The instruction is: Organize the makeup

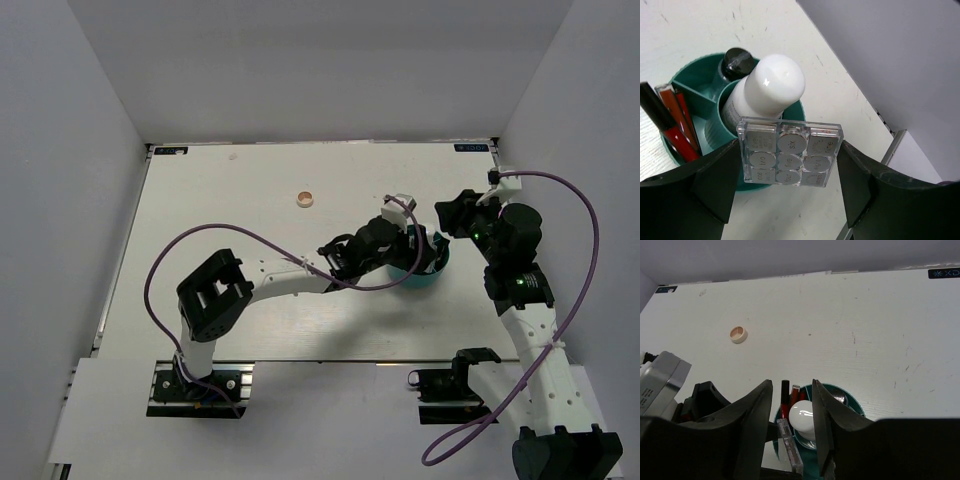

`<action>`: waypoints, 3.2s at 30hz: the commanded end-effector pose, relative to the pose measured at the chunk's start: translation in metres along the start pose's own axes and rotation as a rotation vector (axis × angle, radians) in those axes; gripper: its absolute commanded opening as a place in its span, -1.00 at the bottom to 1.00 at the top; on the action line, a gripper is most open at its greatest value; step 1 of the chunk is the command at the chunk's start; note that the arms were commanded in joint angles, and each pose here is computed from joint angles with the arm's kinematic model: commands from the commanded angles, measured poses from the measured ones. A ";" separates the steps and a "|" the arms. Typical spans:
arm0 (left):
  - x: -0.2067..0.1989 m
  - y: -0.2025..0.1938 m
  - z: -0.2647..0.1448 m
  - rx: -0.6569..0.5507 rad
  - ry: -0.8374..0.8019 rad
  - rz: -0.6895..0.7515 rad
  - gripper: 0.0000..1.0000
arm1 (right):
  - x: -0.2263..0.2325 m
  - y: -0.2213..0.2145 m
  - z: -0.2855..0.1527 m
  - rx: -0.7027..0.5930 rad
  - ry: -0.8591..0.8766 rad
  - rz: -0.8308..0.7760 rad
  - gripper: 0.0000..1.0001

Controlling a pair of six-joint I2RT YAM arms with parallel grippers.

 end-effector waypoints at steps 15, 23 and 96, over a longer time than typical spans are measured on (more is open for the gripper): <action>0.001 0.001 -0.001 -0.116 0.015 0.073 -1.00 | 0.008 0.026 -0.006 -0.104 0.016 -0.013 -0.11; 0.000 -0.009 0.007 -0.088 0.001 0.061 -1.00 | 0.006 0.026 -0.006 -0.105 0.010 -0.016 -0.09; -0.002 -0.001 0.000 -0.098 0.039 0.039 0.89 | 0.004 0.018 -0.009 -0.095 0.013 -0.028 -0.03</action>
Point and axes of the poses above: each gripper's point midway between its finger pads, its own z axis out along the fingers, its own x axis along the line the jaws close on, y = z × x, the point moved 6 cm from there along -z, back along the fingers, and after that the axes turned 10 degrees about z, right-handed, at the moved point
